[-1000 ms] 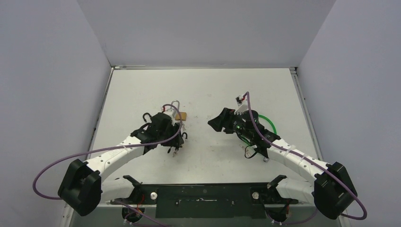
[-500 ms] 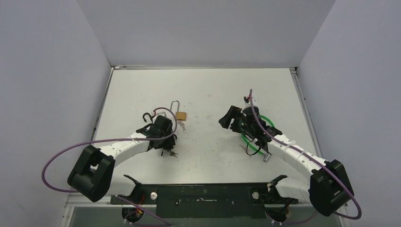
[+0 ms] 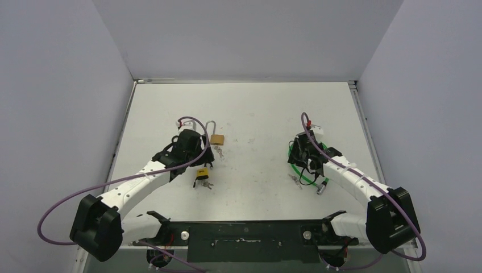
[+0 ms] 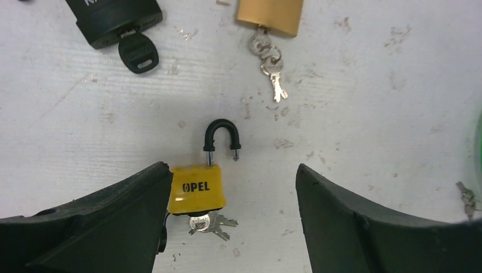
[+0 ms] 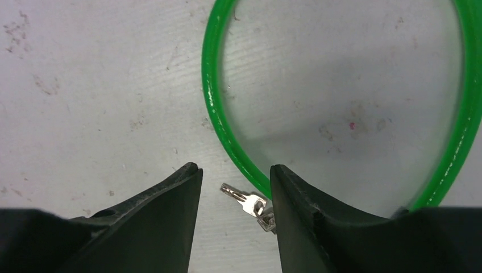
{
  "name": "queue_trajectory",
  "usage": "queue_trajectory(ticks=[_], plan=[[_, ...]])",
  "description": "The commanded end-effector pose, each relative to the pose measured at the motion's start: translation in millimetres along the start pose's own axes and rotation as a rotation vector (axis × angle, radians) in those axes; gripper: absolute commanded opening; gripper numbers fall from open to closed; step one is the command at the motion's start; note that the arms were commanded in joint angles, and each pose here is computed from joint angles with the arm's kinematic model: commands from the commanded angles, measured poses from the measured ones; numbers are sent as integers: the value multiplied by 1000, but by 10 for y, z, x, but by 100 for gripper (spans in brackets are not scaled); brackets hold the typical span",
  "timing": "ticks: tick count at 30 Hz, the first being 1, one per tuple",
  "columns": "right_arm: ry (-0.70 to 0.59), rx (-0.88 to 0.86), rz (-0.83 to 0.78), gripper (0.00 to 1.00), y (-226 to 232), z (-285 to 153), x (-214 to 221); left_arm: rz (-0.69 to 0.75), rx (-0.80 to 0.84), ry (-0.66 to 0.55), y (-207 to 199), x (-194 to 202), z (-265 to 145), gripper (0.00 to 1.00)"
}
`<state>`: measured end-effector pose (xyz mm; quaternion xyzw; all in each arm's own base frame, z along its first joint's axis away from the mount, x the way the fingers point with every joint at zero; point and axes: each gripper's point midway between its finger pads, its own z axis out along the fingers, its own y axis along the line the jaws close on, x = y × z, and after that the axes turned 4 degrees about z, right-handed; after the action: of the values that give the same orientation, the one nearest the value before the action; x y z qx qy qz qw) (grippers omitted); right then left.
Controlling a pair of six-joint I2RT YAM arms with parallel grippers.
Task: Unlock with the key
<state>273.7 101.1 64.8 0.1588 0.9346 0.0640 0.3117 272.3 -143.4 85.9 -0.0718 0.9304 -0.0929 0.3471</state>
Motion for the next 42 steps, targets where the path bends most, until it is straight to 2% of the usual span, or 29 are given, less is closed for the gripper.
queue_trajectory(ticks=[1, 4, 8, 13, 22, 25, 30, 37, 42], plan=[[-1, 33, -50, 47, -28, -201, -45, 1, 82, -110, -198, -402, -219, 77], [35, 75, -65, 47, -73, -267, 77, 6, 111, -123, -249, -442, -259, 77], [127, 128, -71, 38, -171, -293, 316, 10, 131, -124, -278, -435, -252, 77], [160, 129, -42, 36, -249, -198, 490, 10, 167, -115, -343, -410, -235, 77], [215, 123, -116, 40, -231, 5, 533, -2, 235, -120, -455, -436, -305, 77], [239, 118, -131, 39, -236, 42, 587, -6, 240, -127, -458, -452, -325, 77], [266, 104, -141, 30, -226, 57, 637, -12, 254, -120, -484, -450, -335, 77], [278, 100, -149, 34, -257, 72, 679, -18, 267, -116, -512, -448, -331, 77], [281, 112, -187, 29, -283, 136, 681, -19, 281, -114, -540, -451, -346, 77]])
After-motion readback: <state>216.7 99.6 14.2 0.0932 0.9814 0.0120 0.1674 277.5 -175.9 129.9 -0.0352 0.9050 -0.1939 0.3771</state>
